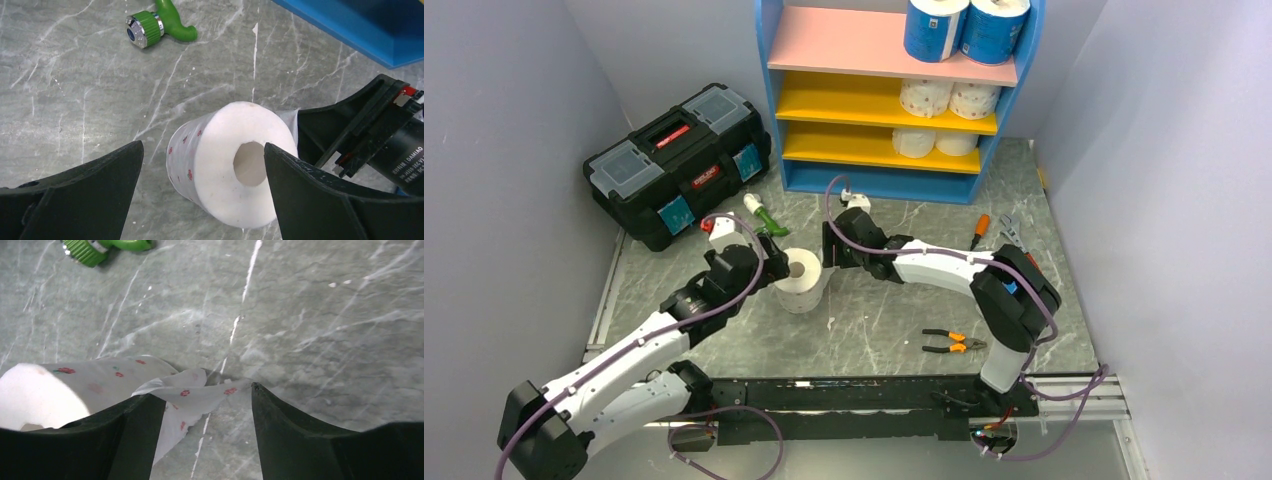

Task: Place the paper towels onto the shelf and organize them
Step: Adjust the paper towel at the center of the board, then move the paper towel to the center of the board.

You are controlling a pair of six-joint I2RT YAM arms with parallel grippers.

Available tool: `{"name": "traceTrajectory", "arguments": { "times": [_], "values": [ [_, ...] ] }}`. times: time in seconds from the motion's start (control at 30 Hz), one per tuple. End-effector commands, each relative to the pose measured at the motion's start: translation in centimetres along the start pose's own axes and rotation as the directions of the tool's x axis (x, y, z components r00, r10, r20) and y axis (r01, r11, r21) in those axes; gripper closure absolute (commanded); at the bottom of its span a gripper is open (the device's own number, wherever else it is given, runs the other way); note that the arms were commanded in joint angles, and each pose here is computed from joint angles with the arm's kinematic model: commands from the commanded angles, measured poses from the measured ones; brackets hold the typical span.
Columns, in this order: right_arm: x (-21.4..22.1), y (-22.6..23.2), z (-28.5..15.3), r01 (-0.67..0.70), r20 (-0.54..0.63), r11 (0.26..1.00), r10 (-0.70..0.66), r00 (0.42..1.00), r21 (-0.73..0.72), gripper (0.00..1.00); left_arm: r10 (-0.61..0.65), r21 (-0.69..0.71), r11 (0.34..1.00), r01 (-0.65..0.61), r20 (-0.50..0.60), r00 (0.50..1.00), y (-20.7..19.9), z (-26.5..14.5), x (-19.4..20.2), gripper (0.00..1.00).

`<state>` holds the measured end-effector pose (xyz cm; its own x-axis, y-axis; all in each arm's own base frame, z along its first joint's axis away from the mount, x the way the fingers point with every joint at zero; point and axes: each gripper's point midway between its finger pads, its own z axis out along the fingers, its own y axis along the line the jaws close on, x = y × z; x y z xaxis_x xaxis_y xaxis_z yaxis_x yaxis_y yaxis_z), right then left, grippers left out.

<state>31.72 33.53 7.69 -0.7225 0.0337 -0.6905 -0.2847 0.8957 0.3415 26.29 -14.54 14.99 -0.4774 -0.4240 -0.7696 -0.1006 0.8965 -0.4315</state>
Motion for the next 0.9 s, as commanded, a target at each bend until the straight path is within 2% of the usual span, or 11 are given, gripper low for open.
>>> {"name": "traceTrajectory", "arguments": {
  "times": [0.0,0.2,0.4,0.6,0.7,0.87],
  "values": [
    [-3.9,-0.3,-2.2,-0.014,0.088,0.999,0.010,0.996,0.047,0.33,-0.028,0.017,0.999,0.027,0.045,0.999,-0.2,-1.0,-1.5,0.03],
    [-4.8,-0.5,-5.5,-0.037,0.098,0.998,0.031,0.995,0.055,0.28,-0.051,0.014,0.999,0.050,0.057,0.997,0.2,-1.4,-1.6,0.03],
    [-5.8,0.9,-9.6,-0.055,0.126,0.998,0.058,0.990,-0.033,0.23,-0.070,0.018,0.997,0.069,0.060,0.996,0.7,-1.7,-1.3,0.02],
    [-3.1,5.6,-11.1,-0.138,-0.018,0.966,0.138,0.990,-0.218,0.22,-0.082,0.009,0.997,0.081,0.055,0.995,1.3,-2.0,-0.9,0.02],
    [-1.8,7.2,-11.2,-0.207,-0.067,0.952,0.197,0.978,-0.224,0.21,-0.091,-0.003,0.996,0.091,0.058,0.994,1.8,-2.2,-0.8,0.03],
    [-0.9,7.3,-11.9,-0.333,-0.077,0.922,0.324,0.943,-0.198,0.18,-0.108,-0.010,0.994,0.109,0.081,0.991,2.7,-3.0,-1.0,0.02]
  ]
}}
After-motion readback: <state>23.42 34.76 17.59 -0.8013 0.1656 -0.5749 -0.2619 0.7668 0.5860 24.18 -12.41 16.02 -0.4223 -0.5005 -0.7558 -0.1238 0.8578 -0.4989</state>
